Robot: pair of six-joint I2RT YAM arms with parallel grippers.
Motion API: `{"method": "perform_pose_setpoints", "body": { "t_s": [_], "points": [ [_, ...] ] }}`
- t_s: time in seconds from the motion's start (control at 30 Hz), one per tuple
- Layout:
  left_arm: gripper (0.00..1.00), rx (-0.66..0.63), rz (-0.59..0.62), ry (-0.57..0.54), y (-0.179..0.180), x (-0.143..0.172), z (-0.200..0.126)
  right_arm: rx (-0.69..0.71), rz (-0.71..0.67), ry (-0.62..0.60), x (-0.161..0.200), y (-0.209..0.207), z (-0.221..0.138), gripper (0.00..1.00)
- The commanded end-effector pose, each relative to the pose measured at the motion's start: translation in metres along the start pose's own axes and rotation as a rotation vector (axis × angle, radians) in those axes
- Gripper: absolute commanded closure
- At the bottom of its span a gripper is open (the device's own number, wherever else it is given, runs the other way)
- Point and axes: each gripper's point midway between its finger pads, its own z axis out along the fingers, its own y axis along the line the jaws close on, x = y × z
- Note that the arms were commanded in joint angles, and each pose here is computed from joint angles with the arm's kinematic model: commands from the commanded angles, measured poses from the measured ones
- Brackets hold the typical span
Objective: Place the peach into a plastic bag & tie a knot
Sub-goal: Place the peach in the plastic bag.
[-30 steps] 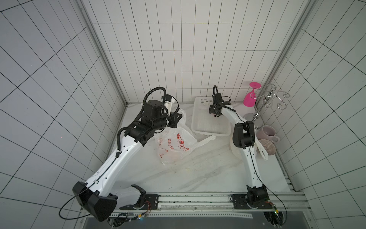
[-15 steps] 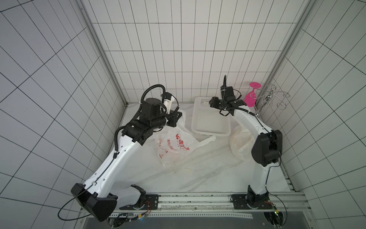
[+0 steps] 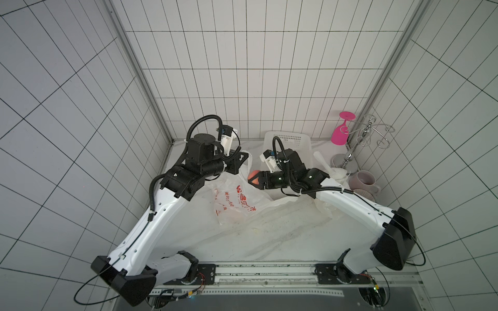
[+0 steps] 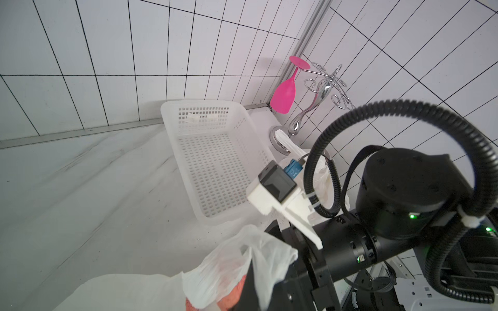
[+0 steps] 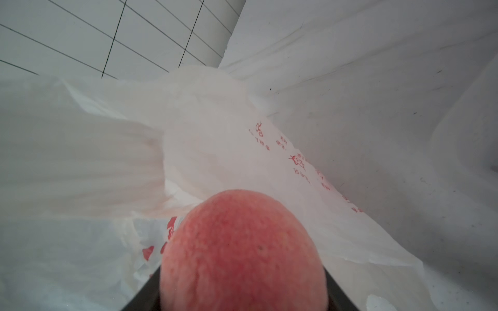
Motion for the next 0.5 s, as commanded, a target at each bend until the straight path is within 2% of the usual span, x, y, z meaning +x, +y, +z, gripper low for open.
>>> {"method": "perform_pose_setpoints", "body": {
  "t_s": [0.0,0.13,0.2,0.3,0.47],
  "points": [
    [1.0,0.023,0.001,-0.004,-0.008,0.001,-0.004,-0.001,0.031,0.028,0.013,-0.004,0.018,1.0],
    [1.0,0.005,0.013,-0.012,-0.007,0.0,-0.005,0.008,0.087,0.078,0.026,-0.007,0.041,1.0],
    [1.0,-0.032,0.022,-0.023,-0.001,-0.002,-0.006,0.017,0.11,0.103,0.039,-0.012,0.042,1.0],
    [1.0,-0.057,0.028,-0.04,0.004,-0.006,-0.008,0.038,0.11,0.135,0.056,-0.013,0.024,1.0],
    [1.0,-0.03,0.012,-0.053,0.001,-0.008,-0.006,0.032,0.111,0.21,0.081,-0.003,-0.005,1.0]
  ]
}}
